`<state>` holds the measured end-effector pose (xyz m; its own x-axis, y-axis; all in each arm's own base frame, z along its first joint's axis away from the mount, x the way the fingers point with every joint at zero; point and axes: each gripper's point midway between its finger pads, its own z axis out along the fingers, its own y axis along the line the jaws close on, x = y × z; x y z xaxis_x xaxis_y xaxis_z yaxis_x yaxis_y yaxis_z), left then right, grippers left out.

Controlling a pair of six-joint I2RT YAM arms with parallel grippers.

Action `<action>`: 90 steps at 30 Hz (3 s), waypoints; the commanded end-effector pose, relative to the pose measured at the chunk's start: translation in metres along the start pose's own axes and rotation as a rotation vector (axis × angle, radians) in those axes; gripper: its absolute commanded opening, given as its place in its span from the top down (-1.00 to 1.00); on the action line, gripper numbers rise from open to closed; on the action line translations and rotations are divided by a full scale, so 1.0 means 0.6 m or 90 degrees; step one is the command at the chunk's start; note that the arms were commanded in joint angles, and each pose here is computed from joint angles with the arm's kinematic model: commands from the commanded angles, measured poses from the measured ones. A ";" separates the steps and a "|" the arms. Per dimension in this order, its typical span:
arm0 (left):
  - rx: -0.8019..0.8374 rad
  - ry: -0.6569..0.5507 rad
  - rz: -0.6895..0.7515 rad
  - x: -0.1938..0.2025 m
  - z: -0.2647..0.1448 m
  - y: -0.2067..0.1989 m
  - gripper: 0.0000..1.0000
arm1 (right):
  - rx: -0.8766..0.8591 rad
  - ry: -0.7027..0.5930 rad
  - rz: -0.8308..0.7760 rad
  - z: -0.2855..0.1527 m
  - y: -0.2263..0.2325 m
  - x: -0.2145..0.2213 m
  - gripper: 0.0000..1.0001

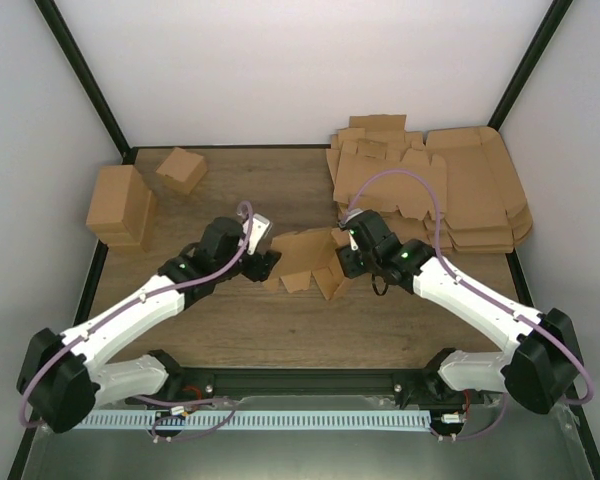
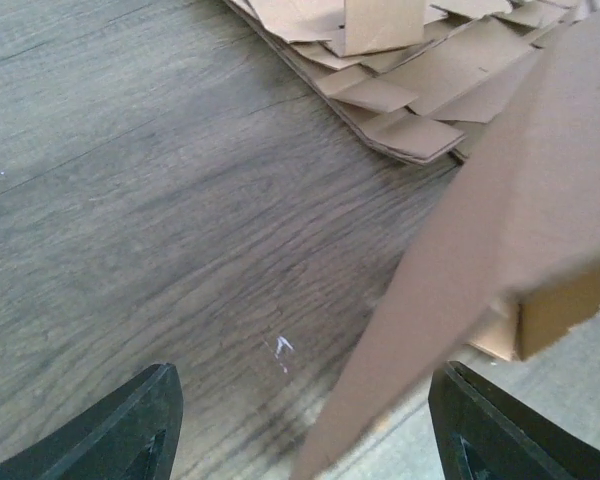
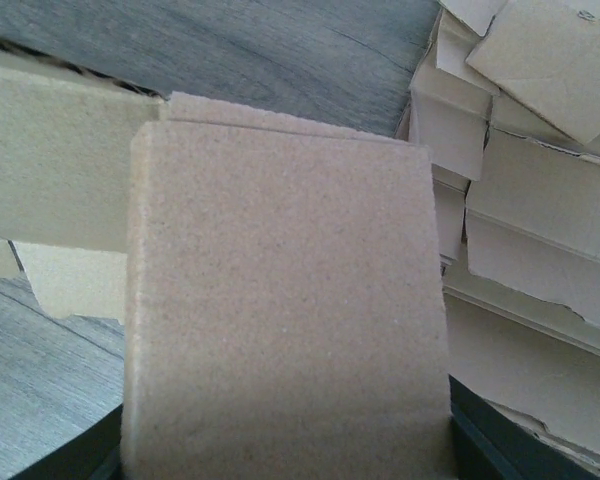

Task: Fold the paper box

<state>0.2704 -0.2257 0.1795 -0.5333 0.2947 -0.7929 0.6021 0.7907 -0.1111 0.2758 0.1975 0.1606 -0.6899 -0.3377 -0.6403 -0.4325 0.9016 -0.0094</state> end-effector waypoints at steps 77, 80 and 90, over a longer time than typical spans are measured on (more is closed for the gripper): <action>0.272 0.377 -0.040 -0.014 -0.008 -0.120 0.93 | 0.047 0.104 0.019 0.129 0.126 0.227 0.99; 0.273 0.379 -0.040 -0.008 -0.008 -0.120 0.93 | 0.072 0.100 0.020 0.127 0.119 0.225 0.99; 0.265 0.386 -0.043 0.005 -0.008 -0.116 0.93 | -0.003 0.040 0.048 0.097 0.139 0.192 0.29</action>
<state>0.2269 -0.2757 0.1798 -0.7484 0.5977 -0.2875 0.6560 0.6034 -0.4533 0.1912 0.2487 0.0224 -0.7765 -0.3234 -0.5408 -0.3919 0.9199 0.0127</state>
